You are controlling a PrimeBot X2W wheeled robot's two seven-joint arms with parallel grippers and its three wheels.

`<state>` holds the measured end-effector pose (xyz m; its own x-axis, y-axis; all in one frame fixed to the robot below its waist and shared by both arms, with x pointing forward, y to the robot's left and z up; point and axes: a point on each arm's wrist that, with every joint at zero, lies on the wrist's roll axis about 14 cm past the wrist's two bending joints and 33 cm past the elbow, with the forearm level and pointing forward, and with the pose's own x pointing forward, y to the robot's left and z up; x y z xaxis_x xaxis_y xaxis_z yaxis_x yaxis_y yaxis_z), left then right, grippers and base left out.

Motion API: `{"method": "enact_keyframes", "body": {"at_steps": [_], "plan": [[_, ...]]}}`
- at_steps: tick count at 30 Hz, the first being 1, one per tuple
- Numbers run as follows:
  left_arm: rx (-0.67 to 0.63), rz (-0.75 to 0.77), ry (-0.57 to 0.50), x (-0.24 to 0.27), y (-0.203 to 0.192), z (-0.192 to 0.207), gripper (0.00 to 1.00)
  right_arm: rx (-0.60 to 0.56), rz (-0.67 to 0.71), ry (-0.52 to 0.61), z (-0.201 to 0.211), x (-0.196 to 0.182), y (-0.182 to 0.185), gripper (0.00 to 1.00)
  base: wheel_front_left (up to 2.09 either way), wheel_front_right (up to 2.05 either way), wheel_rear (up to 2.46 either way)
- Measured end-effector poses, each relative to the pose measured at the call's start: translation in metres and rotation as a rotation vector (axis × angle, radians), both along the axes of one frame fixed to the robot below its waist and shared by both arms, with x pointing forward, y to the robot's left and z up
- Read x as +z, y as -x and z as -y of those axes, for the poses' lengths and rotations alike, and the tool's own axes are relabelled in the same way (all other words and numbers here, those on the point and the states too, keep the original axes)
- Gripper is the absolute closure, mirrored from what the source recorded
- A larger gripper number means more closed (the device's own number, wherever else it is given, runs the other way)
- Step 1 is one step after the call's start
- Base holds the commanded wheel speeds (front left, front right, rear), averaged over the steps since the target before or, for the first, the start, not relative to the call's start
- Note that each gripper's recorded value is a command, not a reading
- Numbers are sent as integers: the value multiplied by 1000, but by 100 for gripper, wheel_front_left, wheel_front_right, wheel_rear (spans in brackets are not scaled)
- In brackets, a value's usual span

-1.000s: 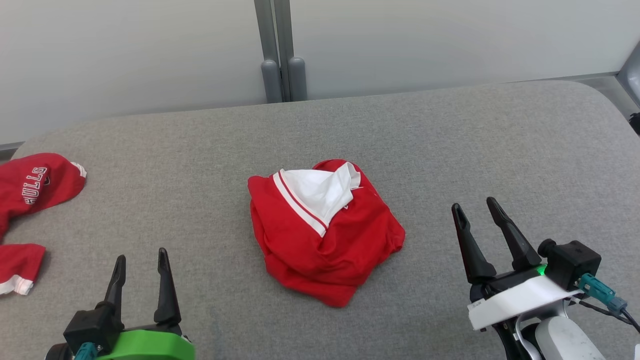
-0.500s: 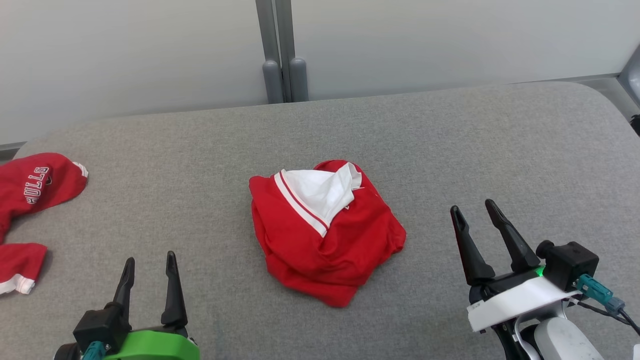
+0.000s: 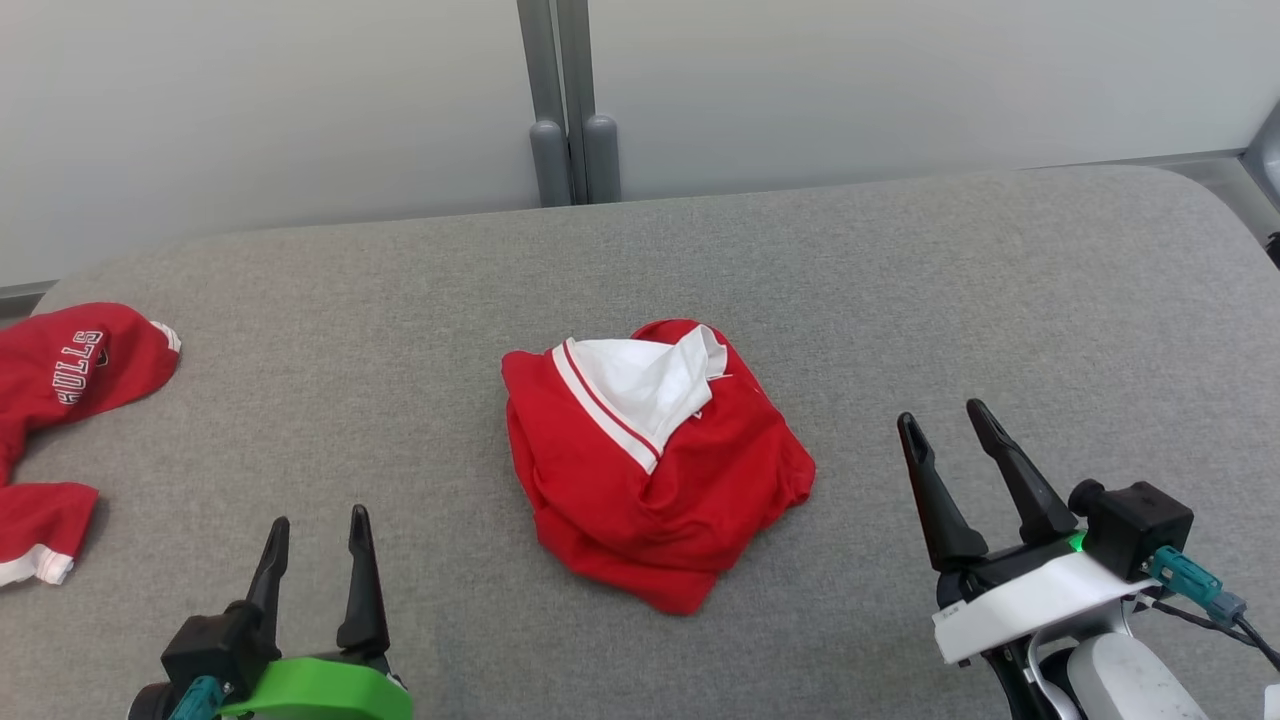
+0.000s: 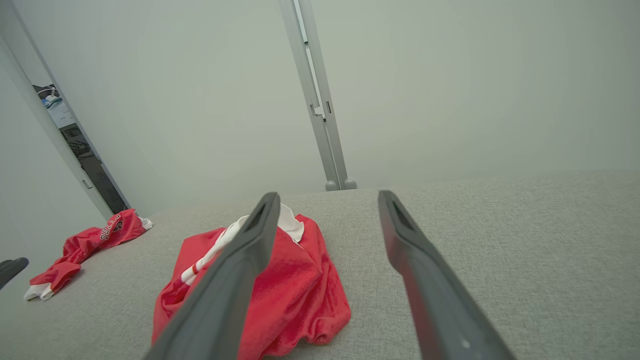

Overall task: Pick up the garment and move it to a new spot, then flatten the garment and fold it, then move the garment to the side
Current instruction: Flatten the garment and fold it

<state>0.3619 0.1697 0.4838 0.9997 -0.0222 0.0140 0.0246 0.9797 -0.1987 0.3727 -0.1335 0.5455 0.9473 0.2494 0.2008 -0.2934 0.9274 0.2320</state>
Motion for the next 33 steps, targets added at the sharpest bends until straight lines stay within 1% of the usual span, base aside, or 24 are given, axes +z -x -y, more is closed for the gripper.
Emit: {"method": "enact_keyframes", "body": {"at_steps": [2, 5, 9, 13, 16, 19, 24, 27, 33], "plan": [[-19, -1, 47, 0, -3, 5, 0, -1, -2, 1, 1, 0, 0, 0, 0, 0, 0], [-74, -12, 74, 3, -16, 21, 0, -13, -4, 3, 6, -1, -1, 0, 0, 0, 0], [-188, -115, 82, 3, -38, 48, 0, -25, -12, 11, 12, -4, 0, 0, 0, 0, 0], [-298, -246, 22, 0, -60, 64, 0, -51, 5, -1, 18, 2, 0, 0, 0, 0, 0], [-366, -311, 5, 5, -75, 75, 0, -75, 6, -15, 23, 3, 1, 0, 0, 0, 0], [-424, -364, -51, 7, -91, 83, 0, -100, 14, -22, 30, 6, -2, 0, 0, 0, 0], [-532, -510, -81, -14, -103, 107, 0, -146, 12, -40, 41, 6, -9, 0, 0, 0, 0], [-619, -551, -47, -15, -110, 133, 0, -177, 11, -46, 49, 6, -13, 0, 0, 0, 0], [-769, -587, -91, -15, -123, 177, 0, -241, -22, -49, 67, -5, -15, 0, 0, 0, 0]]}}
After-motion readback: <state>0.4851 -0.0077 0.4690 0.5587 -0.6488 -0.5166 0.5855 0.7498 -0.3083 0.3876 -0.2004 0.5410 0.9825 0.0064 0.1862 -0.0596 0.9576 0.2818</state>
